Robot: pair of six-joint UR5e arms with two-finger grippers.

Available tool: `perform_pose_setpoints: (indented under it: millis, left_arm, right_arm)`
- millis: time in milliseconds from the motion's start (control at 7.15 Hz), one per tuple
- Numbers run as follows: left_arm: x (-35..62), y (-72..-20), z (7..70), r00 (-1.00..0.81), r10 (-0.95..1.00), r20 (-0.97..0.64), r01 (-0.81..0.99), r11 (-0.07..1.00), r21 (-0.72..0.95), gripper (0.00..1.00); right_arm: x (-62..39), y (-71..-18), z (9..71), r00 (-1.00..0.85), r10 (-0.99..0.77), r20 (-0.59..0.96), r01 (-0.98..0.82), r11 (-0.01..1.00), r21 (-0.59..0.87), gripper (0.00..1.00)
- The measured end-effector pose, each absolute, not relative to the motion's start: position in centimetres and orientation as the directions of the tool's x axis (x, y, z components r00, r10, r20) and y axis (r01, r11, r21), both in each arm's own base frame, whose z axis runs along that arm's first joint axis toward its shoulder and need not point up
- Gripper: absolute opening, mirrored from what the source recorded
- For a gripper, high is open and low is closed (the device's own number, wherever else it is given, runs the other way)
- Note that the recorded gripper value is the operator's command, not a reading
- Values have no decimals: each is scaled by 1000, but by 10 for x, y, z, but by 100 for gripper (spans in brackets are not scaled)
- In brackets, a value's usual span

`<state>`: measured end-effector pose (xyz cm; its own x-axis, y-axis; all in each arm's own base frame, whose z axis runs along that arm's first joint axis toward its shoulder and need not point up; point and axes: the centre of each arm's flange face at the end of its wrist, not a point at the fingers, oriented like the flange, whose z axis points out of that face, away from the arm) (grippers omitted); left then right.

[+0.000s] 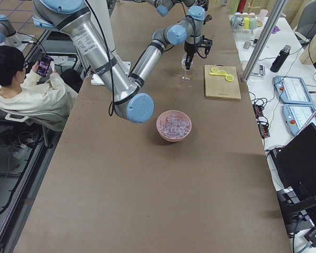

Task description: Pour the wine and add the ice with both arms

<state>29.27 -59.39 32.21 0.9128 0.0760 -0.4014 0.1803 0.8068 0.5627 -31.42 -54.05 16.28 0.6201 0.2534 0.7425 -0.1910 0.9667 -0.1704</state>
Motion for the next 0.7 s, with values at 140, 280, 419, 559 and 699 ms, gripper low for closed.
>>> perform_pose_setpoints:
  millis: [140, 280, 419, 559, 699]
  left_arm:
    - [278, -601, 371, 895, 75, -440, 204, 809, 551, 0]
    - [267, -601, 419, 880, 75, -470, 224, 806, 548, 0]
    - [256, -596, 456, 866, 75, -495, 241, 803, 544, 0]
    - [245, -587, 486, 847, 70, -528, 268, 801, 536, 0]
    - [236, -577, 514, 826, 63, -561, 299, 794, 530, 0]
  right_arm:
    - [-330, -546, 146, 619, 267, 739, -199, 963, -181, 27]
    - [-346, -549, 131, 619, 278, 734, -208, 960, -188, 27]
    - [-360, -552, 118, 620, 287, 730, -216, 957, -193, 27]
    - [-372, -557, 106, 621, 295, 726, -221, 955, -199, 27]
    - [-384, -565, 94, 625, 303, 720, -224, 952, -206, 27]
